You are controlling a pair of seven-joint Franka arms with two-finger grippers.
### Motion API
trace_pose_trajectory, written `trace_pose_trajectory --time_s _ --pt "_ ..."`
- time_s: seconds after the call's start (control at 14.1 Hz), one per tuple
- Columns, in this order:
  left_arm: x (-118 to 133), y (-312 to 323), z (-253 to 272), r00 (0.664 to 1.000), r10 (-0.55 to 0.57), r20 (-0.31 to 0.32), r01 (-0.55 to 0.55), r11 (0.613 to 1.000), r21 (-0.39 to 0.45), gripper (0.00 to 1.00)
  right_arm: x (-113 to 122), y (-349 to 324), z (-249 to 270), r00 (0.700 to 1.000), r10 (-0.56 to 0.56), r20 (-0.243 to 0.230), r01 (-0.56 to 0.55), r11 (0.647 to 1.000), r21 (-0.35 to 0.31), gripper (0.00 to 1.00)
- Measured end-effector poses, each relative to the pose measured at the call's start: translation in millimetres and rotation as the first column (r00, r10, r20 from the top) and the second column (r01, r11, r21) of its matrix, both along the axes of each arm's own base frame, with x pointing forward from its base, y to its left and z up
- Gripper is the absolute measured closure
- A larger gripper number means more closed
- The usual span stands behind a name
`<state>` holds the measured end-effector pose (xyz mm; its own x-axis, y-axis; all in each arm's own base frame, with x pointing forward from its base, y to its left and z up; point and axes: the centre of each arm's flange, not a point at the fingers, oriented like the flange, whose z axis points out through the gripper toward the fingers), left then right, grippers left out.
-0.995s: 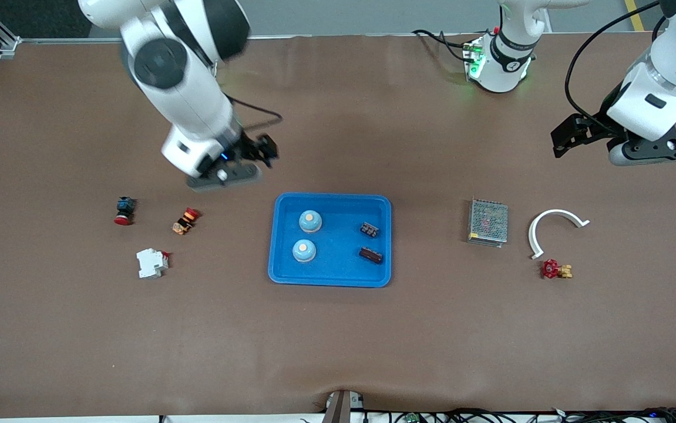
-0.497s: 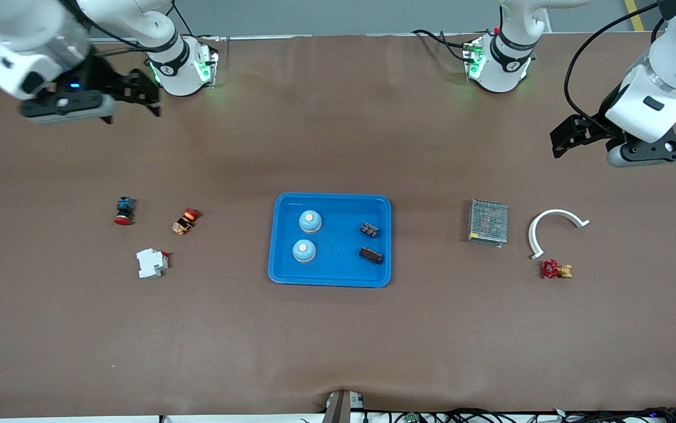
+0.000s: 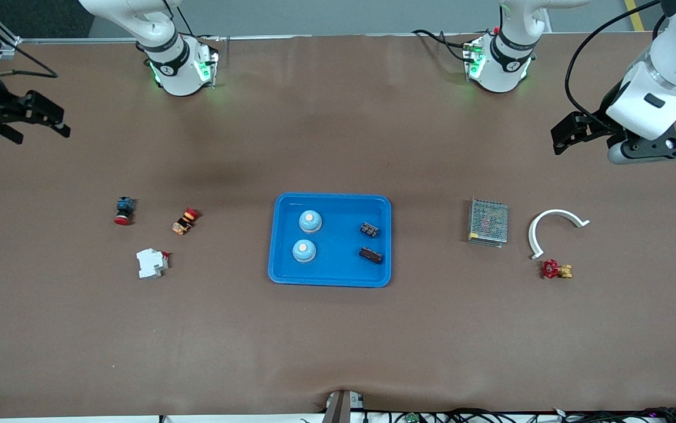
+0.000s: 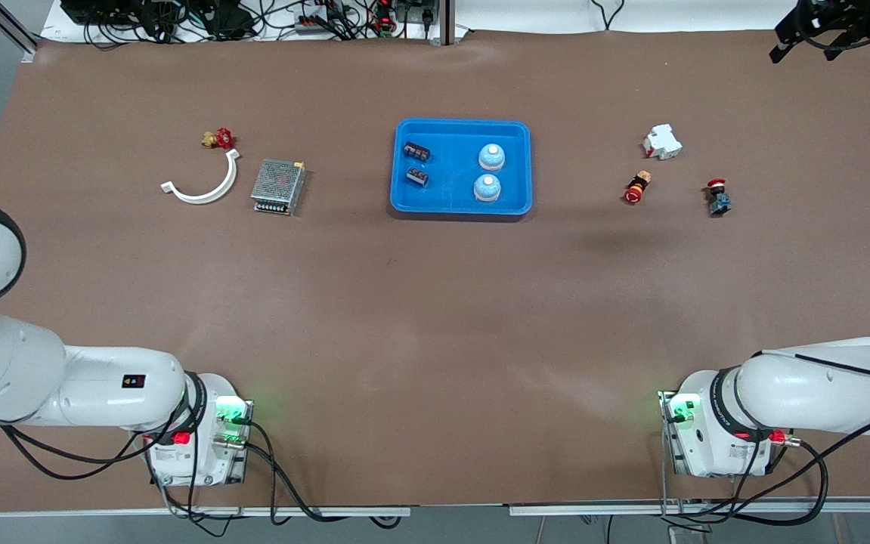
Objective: Place electrolytic capacitor and blue bell in tray
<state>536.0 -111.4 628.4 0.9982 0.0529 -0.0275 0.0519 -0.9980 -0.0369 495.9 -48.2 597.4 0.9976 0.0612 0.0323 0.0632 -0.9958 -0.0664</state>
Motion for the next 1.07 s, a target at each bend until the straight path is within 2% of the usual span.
trace_pose_trajectory --time_s 0.28,0.43,0.78,1.07 --pt "-0.8 0.3 -0.5 1.0 0.0 -0.006 0.0 1.0 0.001 0.0 51.6 -22.3 17.6 0.997 -0.047 0.061 0.049 0.998 -0.034 0.0" --pt "-0.7 2.9 -1.2 1.0 0.005 -0.011 -0.005 1.0 0.002 0.0 68.8 -22.4 25.5 0.996 -0.047 0.08 0.05 0.998 -0.045 0.0" --pt "2.9 22.1 -1.1 0.999 0.04 -0.01 -0.04 0.999 0.002 0.0 95.1 6.0 6.3 0.998 -0.016 0.063 0.02 0.998 -0.057 0.0" --pt "5.6 34.5 -0.2 0.999 0.046 -0.003 -0.046 0.999 0.0 0.0 98.4 30.3 13.8 0.997 -0.006 0.076 0.01 0.998 -0.055 0.0"
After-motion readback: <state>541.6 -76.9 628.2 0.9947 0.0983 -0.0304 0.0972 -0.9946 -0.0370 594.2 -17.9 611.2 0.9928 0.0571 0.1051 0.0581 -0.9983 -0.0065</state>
